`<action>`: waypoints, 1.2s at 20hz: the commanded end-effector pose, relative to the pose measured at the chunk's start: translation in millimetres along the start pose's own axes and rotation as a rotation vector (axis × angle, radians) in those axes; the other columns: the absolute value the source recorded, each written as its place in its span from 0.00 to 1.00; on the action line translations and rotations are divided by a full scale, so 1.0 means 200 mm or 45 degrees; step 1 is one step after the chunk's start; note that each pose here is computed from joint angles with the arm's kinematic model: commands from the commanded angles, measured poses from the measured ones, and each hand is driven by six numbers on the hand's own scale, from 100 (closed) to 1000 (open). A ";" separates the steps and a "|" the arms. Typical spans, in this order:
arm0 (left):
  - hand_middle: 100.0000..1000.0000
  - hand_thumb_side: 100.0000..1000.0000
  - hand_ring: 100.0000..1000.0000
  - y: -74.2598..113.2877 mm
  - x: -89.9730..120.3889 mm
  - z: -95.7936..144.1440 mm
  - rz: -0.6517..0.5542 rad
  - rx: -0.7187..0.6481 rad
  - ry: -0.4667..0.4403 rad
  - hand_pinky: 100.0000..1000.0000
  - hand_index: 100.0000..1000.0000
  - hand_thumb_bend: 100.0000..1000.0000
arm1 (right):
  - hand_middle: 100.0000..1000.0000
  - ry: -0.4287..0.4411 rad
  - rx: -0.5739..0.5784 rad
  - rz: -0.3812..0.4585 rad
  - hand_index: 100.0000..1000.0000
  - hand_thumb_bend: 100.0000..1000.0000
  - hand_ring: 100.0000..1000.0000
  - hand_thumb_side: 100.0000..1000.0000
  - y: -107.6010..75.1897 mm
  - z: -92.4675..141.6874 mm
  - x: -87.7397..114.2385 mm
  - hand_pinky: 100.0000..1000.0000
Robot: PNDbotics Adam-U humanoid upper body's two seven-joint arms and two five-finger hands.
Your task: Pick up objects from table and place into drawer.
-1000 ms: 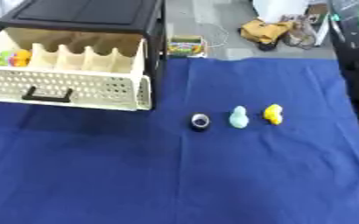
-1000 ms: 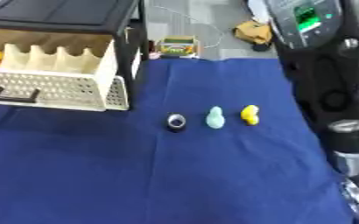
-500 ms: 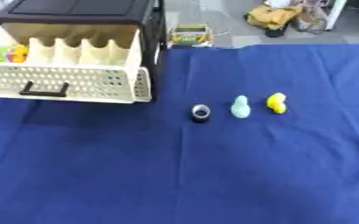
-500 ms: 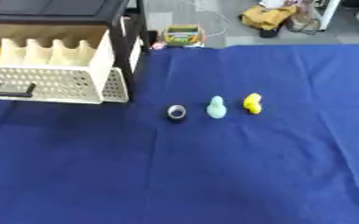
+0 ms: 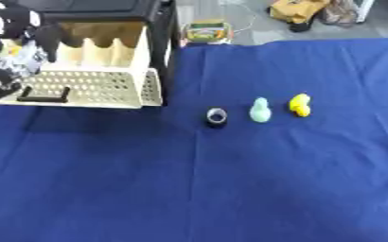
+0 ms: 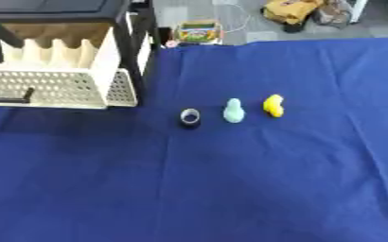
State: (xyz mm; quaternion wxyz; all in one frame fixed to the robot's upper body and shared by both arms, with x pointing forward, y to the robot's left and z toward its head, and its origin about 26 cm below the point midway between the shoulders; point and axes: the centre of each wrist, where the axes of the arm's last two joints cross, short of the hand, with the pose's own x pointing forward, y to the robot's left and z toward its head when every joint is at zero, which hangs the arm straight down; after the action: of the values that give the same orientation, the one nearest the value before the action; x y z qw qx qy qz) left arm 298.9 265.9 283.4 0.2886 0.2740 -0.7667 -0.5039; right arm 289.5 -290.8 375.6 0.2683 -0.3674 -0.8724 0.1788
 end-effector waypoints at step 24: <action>0.35 1.00 0.29 -0.12 -0.09 0.18 -0.210 -0.644 0.188 0.29 0.71 0.00 | 0.64 0.008 -0.338 -0.094 0.77 0.22 0.69 0.91 0.09 0.08 -0.03 0.66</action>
State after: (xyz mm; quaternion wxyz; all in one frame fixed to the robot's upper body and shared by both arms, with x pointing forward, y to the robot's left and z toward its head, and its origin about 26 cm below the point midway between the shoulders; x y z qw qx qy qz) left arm 290.8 291.3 238.5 0.3599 0.2849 -0.5748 -0.6775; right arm 298.8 -284.9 343.0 0.2471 -0.3629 -0.8969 0.0526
